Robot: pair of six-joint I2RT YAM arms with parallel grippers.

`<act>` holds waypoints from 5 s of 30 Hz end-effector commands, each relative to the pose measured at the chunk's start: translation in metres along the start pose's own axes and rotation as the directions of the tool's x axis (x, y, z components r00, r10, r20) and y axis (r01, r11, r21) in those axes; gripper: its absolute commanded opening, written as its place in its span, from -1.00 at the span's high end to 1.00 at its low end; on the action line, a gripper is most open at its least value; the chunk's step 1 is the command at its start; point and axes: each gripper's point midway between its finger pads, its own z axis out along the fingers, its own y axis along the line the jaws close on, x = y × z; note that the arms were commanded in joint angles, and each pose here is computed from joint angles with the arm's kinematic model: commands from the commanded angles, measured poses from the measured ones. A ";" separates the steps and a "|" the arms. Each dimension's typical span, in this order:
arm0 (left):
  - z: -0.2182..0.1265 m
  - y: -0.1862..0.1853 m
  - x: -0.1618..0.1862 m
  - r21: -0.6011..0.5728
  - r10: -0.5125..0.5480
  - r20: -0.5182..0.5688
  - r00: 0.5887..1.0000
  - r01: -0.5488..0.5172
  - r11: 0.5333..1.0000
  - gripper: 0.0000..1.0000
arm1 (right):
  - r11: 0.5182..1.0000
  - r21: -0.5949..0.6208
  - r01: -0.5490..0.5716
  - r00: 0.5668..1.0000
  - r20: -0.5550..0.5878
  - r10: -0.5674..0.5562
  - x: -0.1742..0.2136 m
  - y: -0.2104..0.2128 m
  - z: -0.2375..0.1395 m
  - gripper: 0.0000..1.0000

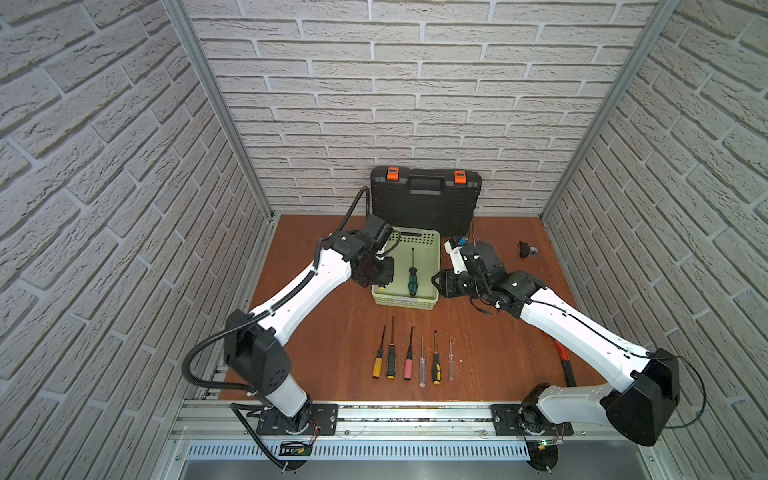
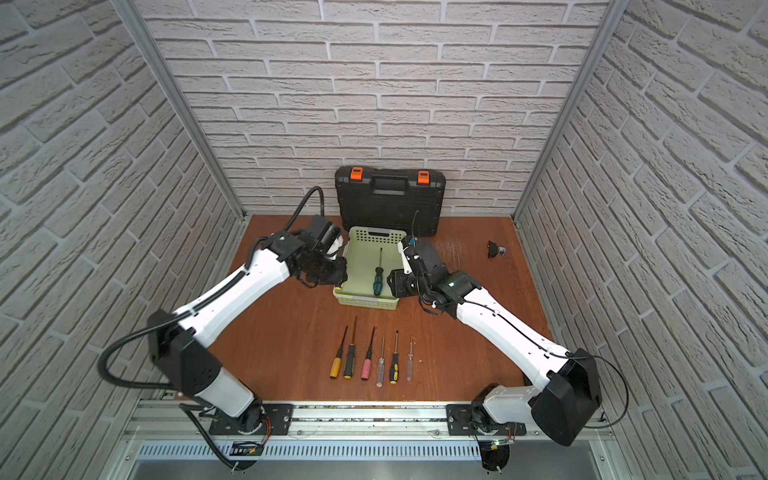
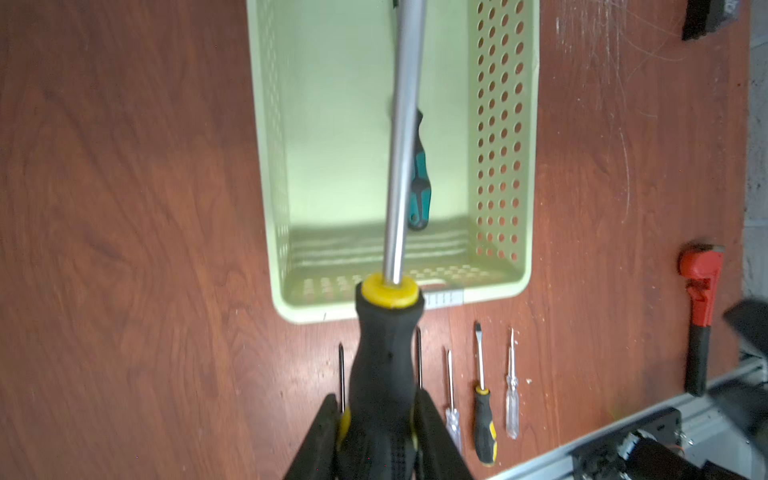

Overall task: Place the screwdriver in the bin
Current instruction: 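Lift the black-yellow screwdriver with the left gripper and carry it over the basket, then lower the screwdriver beside the green-black one and open the left gripper, then raise the left gripper while the right gripper descends onto the clear screwdriver, then lift the clear thin screwdriver with the right gripper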

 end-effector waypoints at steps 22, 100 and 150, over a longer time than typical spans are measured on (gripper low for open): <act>0.157 -0.002 -0.021 -0.034 -0.047 -0.182 0.982 0.041 0.999 1.00 | 0.998 0.053 -0.047 0.998 -0.046 0.049 0.039 -0.025 -0.016 0.04; -0.009 0.071 0.043 -0.128 -0.080 0.078 0.994 0.090 0.988 0.04 | 0.932 0.363 0.012 0.878 -0.450 0.164 0.220 -0.037 0.027 0.13; -0.024 0.100 0.063 -0.189 -0.146 0.109 0.983 0.165 0.968 0.03 | 0.966 0.239 -0.102 0.921 -0.343 0.183 0.142 -0.005 -0.019 0.89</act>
